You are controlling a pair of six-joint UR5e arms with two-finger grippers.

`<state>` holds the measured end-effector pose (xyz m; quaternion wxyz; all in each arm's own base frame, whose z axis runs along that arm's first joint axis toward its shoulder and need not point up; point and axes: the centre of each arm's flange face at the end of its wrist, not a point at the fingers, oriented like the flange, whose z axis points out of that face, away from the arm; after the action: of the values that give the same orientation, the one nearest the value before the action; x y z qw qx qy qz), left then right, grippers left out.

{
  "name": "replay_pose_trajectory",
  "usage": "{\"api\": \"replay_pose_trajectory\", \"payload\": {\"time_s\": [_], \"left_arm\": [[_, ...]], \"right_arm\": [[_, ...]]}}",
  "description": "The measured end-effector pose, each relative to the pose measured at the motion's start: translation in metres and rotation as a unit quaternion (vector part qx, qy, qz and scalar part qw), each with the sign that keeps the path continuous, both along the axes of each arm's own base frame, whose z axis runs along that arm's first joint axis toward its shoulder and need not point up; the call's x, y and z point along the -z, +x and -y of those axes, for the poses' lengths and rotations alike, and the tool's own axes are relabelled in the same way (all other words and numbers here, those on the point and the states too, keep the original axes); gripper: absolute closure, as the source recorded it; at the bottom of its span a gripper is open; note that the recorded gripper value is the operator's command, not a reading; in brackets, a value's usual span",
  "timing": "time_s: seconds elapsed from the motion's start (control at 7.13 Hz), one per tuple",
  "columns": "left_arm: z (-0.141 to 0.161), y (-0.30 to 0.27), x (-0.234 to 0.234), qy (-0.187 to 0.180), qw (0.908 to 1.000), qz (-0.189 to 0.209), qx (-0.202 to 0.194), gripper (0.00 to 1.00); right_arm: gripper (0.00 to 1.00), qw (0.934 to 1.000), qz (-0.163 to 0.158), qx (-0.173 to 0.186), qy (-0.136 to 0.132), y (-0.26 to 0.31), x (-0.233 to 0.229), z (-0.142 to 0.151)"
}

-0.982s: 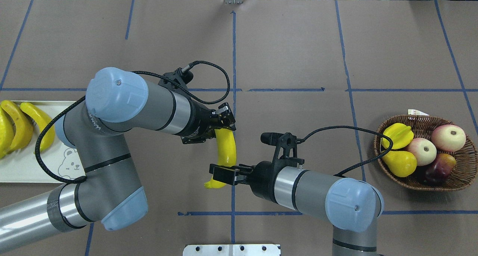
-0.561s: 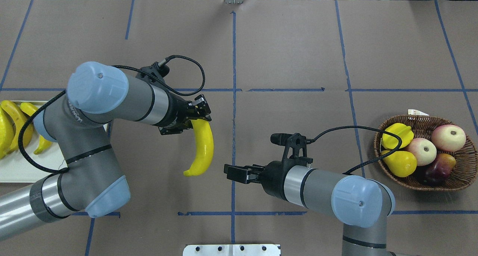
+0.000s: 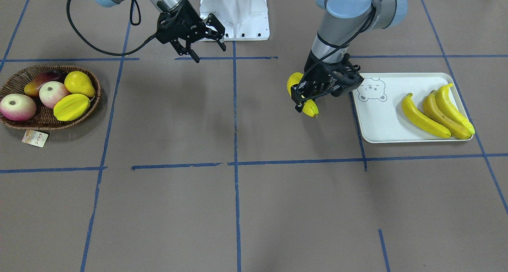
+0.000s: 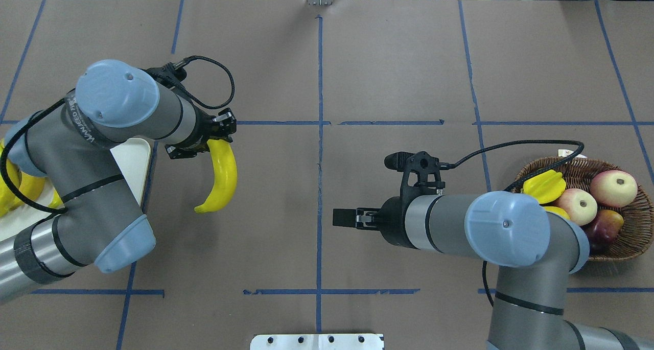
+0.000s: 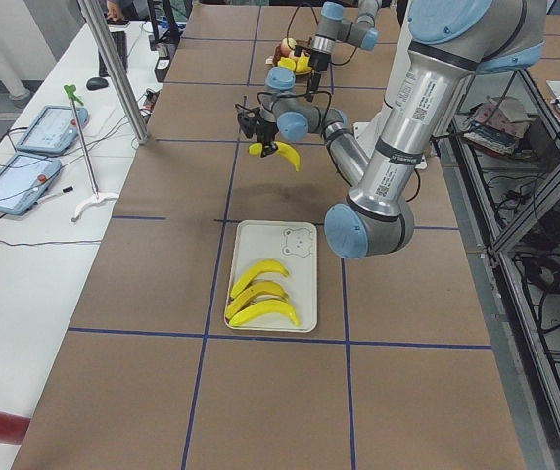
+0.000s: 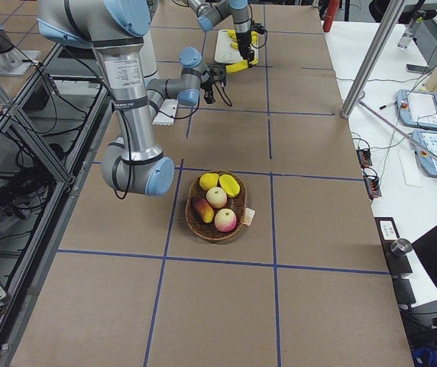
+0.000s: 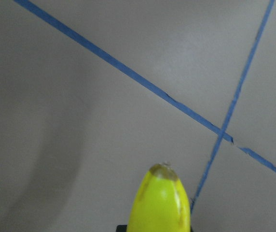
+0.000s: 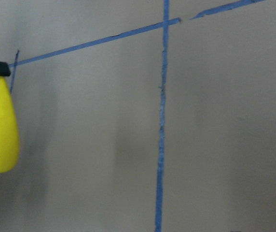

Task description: Transfer all bananas from basket to plate

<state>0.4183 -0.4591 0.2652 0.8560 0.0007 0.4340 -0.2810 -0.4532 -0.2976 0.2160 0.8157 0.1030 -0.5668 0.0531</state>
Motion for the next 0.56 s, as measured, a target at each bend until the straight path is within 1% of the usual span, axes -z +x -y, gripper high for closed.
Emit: {"api": "replay_pose_trajectory", "payload": {"time_s": [0.14,0.28,0.42,0.56], "left_arm": [[0.005,-0.013,-0.025,-0.018,0.9993,0.032,0.008,1.00],[0.014,-0.033,-0.054,-0.040,0.9971,0.061,0.023,1.00],[0.023,-0.057,-0.083,-0.061,0.9937,0.084,0.041,0.97],[0.028,-0.081,-0.111,-0.079,0.9899,0.102,0.058,0.97]], "right_arm": [[0.00,0.9992,-0.035,0.008,-0.018,0.015,-0.002,0.013],[0.00,0.9970,-0.070,0.020,-0.026,0.030,-0.010,0.029],[0.00,0.9937,-0.103,0.036,-0.028,0.046,-0.019,0.048],[0.00,0.9894,-0.133,0.053,-0.026,0.064,-0.031,0.066]]}}
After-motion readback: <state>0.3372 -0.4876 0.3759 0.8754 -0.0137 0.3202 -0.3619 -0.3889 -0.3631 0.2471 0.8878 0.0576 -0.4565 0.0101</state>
